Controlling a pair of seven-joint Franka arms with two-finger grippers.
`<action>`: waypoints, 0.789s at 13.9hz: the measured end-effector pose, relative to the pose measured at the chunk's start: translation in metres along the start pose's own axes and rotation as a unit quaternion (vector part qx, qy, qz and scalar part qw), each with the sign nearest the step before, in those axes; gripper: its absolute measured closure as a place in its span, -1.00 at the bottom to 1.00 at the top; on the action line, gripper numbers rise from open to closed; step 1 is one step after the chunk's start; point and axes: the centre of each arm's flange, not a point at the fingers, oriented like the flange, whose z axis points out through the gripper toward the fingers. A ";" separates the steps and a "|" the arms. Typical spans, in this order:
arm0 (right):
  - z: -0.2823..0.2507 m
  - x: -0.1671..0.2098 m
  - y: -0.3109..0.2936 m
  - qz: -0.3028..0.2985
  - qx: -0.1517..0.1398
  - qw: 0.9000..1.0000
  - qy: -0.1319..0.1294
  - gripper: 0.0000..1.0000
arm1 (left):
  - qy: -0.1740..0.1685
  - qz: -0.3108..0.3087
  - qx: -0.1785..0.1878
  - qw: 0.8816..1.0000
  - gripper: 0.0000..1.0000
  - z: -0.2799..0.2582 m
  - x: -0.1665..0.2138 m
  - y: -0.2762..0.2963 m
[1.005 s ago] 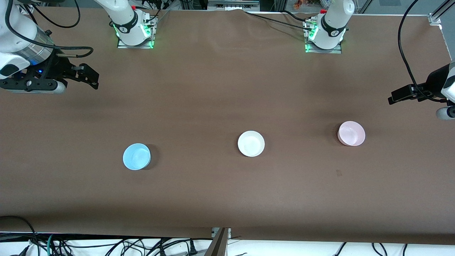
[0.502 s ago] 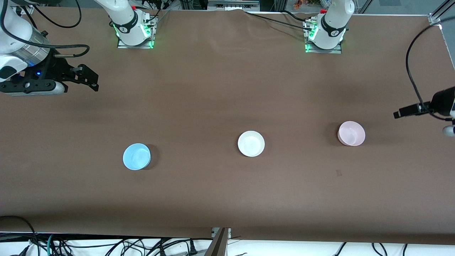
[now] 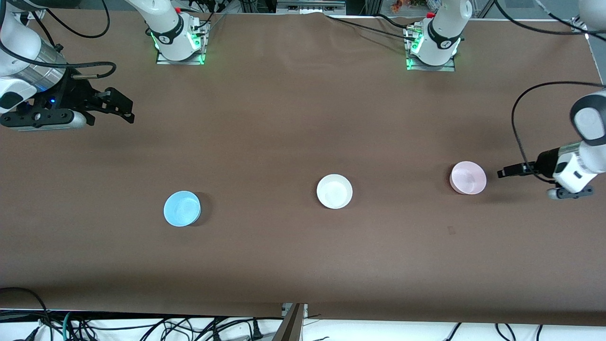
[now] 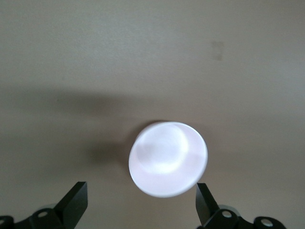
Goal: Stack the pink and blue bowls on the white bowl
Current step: 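Move the left gripper down over the pink bowl, then close the left gripper on the pink bowl's rim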
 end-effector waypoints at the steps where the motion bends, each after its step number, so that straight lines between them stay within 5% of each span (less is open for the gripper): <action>1: -0.002 0.001 0.000 -0.001 0.000 1.000 0.004 -0.99 | 0.005 0.002 0.004 1.000 -1.00 0.014 -0.003 -0.004; 8: -0.007 0.003 0.002 0.001 0.001 1.000 0.009 -0.99 | 0.029 0.023 0.024 0.999 -0.93 0.066 -0.021 -0.011; 11: -0.006 0.003 0.002 0.001 0.001 1.000 0.009 -0.99 | 0.026 0.050 0.027 0.998 -0.73 0.083 -0.020 -0.011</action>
